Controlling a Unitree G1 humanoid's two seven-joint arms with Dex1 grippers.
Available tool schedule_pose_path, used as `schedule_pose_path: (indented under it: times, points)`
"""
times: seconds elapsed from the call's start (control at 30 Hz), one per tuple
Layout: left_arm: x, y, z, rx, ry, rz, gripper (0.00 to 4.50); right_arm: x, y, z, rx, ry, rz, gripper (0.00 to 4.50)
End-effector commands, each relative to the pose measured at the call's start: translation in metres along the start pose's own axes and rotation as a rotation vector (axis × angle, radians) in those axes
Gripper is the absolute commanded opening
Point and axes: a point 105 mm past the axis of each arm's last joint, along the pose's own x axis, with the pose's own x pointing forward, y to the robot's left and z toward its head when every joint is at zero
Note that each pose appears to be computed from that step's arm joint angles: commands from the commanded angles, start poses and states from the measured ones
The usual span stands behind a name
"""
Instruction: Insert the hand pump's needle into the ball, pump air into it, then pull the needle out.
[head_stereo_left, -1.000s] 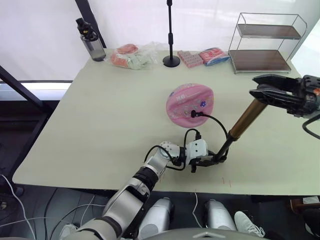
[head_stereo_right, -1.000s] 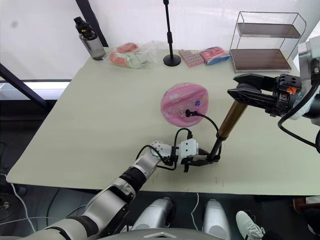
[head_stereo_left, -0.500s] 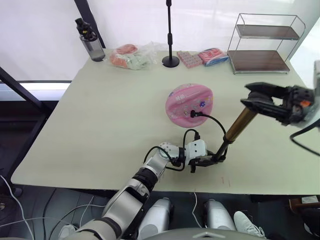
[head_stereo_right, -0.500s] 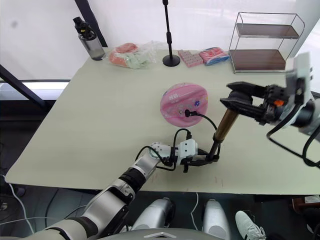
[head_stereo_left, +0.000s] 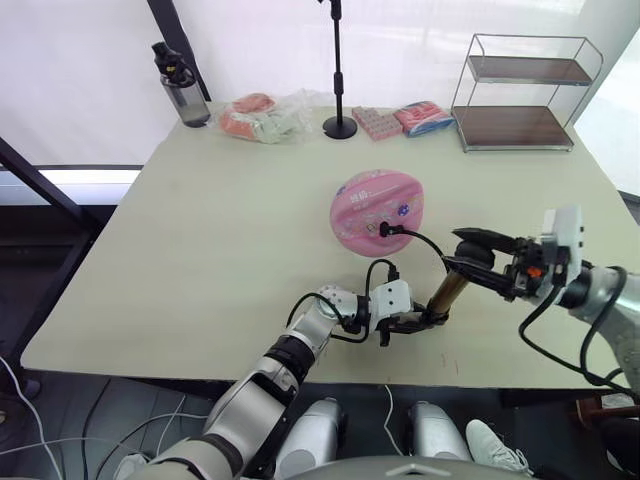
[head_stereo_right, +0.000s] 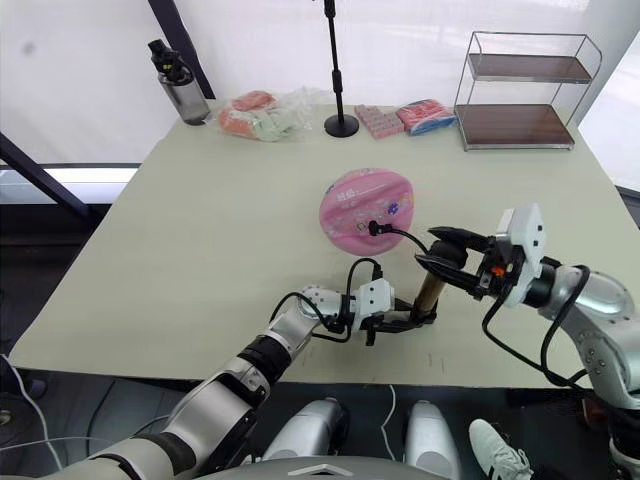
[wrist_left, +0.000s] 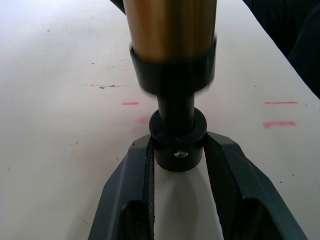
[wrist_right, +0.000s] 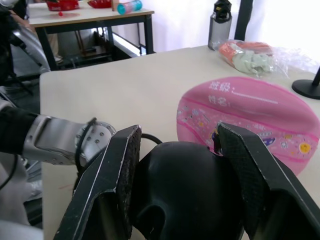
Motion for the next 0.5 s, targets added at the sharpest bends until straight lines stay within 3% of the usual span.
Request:
schedule_pose_path:
  times: [0.03, 0.17, 0.5]
  points:
    - [-0.004, -0.017, -0.036, -0.073, 0.132, -0.043, 1.08, -0.003, -0.004, -0.034, 0.03, 0.088, -0.051, 2.02]
    - [-0.005, -0.016, -0.036, -0.082, 0.13, -0.037, 1.08, -0.005, -0.004, -0.027, 0.025, 0.07, -0.039, 2.02]
    - [-0.003, -0.021, -0.035, -0.093, 0.116, -0.062, 1.08, -0.022, -0.019, 0.043, -0.004, -0.019, -0.029, 2.02]
